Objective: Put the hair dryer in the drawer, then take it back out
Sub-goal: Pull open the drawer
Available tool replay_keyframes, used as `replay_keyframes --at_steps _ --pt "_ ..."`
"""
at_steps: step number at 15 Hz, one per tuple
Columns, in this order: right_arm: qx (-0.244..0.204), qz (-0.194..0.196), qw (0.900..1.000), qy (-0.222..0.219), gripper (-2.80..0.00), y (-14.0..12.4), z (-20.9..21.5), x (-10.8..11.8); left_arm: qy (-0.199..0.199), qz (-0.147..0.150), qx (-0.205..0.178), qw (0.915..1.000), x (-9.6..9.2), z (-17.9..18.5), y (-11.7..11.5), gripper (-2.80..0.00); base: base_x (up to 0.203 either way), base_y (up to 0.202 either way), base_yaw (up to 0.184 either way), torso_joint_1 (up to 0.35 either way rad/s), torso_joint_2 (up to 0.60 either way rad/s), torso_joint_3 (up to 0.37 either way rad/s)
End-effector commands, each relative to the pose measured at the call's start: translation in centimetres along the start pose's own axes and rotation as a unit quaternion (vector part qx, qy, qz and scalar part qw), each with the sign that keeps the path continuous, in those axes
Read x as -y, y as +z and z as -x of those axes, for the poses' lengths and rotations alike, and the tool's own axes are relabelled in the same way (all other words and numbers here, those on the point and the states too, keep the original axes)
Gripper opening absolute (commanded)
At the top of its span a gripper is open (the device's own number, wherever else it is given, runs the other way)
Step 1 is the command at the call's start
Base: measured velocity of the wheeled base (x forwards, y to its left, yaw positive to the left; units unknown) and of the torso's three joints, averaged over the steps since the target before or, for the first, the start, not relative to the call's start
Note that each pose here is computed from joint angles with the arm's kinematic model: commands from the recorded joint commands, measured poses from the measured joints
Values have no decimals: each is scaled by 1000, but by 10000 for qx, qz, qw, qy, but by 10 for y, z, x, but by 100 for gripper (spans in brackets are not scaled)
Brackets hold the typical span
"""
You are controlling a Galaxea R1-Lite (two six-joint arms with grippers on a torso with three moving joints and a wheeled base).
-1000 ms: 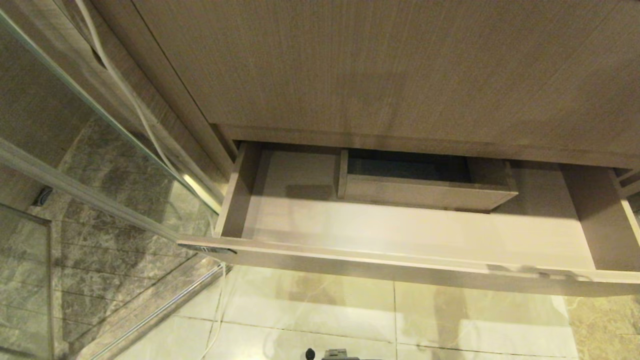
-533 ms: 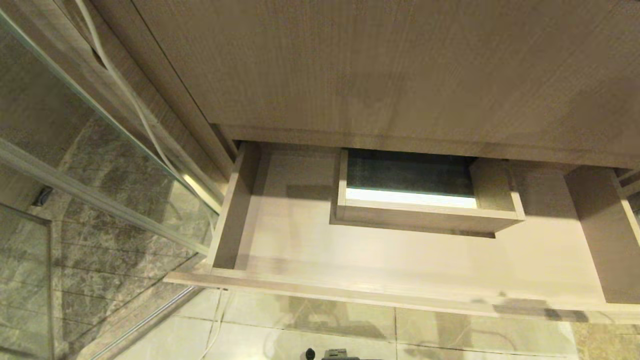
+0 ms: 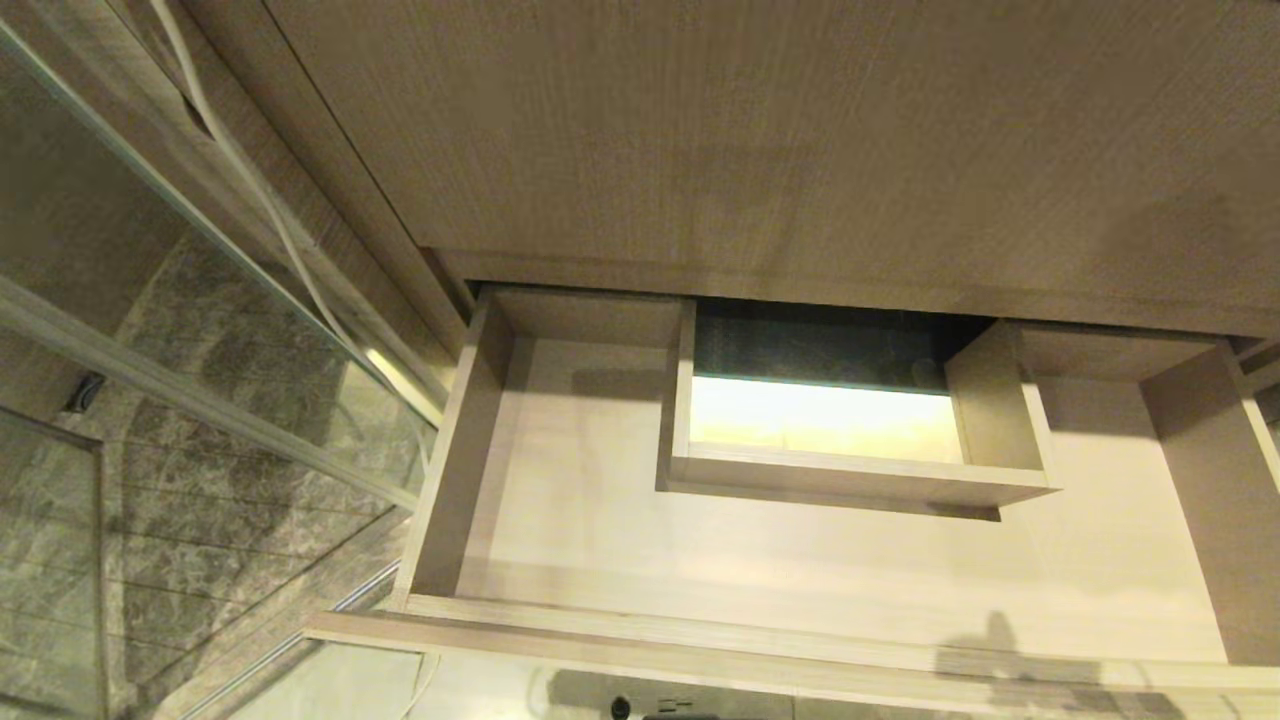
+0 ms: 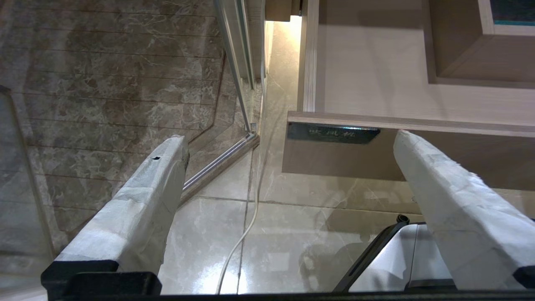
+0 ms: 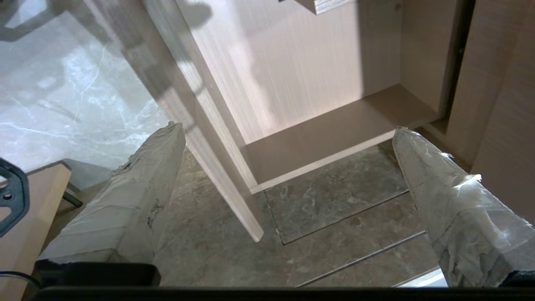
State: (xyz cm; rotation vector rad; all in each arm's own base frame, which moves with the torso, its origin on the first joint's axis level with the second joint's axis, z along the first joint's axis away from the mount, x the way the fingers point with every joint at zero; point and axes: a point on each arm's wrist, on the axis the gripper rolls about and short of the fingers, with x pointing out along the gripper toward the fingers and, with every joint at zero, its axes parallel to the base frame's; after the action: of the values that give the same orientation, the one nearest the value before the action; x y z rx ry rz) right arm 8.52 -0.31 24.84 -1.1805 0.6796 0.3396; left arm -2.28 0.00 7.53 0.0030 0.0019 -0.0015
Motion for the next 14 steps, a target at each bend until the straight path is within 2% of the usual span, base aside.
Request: replay_keyframes --at_steps 1,5,9,12,14 --pt "-3 11 10000 -16 0 -1 2 -3 0 0 2 10000 0 0 0 0 0 0 0 0 0 0" --pt "-2 -18 10000 8 0 -4 8 -7 0 0 2 10000 0 0 0 0 0 0 0 0 0 0" --pt "-45 -24 9999 146 0 -9 11 -22 0 0 -6 10000 0 0 0 0 0 0 0 0 0 0" --pt "81 -41 10000 -14 0 -9 10 -23 0 0 1 10000 0 0 0 0 0 0 0 0 0 0" --pt "25 -26 10000 60 0 -12 6 -30 0 0 2 10000 0 0 0 0 0 0 0 0 0 0"
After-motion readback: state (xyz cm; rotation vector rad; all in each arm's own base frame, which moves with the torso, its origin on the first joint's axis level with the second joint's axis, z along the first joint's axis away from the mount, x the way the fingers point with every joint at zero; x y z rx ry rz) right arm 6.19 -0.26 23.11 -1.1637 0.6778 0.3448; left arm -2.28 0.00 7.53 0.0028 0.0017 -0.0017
